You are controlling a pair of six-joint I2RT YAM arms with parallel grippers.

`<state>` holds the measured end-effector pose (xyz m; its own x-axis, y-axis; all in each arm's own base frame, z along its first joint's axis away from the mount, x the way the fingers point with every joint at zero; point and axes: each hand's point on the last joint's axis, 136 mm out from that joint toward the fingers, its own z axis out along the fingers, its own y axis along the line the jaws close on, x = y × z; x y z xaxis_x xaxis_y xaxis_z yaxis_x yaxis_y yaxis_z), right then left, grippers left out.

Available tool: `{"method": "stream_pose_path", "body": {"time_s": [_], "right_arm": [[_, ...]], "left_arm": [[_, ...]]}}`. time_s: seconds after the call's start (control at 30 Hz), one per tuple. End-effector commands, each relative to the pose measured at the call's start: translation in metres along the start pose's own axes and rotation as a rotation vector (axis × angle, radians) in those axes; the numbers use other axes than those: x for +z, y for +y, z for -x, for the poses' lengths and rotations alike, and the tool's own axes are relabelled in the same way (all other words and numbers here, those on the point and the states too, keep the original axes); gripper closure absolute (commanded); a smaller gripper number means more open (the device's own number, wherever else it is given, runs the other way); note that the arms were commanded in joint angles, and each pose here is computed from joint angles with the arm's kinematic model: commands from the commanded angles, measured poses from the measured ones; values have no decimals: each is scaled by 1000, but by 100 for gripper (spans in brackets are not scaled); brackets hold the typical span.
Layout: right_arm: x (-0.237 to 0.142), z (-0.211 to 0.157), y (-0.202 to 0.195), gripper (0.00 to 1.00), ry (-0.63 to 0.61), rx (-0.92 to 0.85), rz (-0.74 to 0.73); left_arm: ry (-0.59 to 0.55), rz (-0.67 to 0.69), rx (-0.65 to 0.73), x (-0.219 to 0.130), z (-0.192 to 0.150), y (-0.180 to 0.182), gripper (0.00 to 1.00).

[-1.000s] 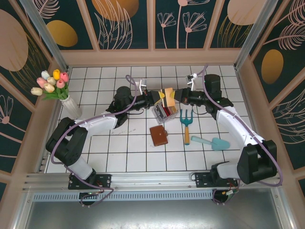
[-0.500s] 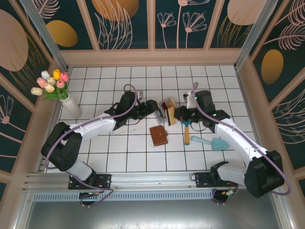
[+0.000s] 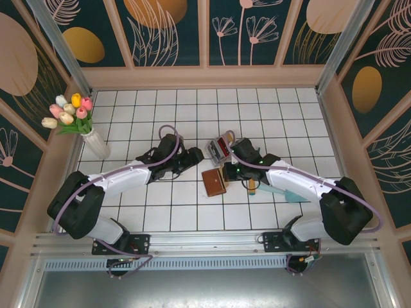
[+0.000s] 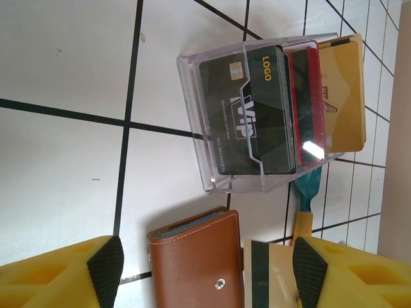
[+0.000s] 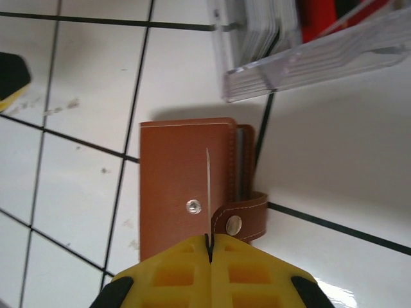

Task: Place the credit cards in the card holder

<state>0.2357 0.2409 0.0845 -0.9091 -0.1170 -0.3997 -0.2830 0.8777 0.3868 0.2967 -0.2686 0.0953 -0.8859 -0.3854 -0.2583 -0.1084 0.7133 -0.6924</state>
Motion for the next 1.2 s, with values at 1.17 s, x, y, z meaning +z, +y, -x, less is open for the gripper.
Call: {"method": "stream_pose_path", "body": {"time_s": [1.17], "right_arm": [[-3, 12, 29, 99, -23, 131, 266]], "left_arm": [[199, -10, 59, 36, -61, 1, 29]]}}
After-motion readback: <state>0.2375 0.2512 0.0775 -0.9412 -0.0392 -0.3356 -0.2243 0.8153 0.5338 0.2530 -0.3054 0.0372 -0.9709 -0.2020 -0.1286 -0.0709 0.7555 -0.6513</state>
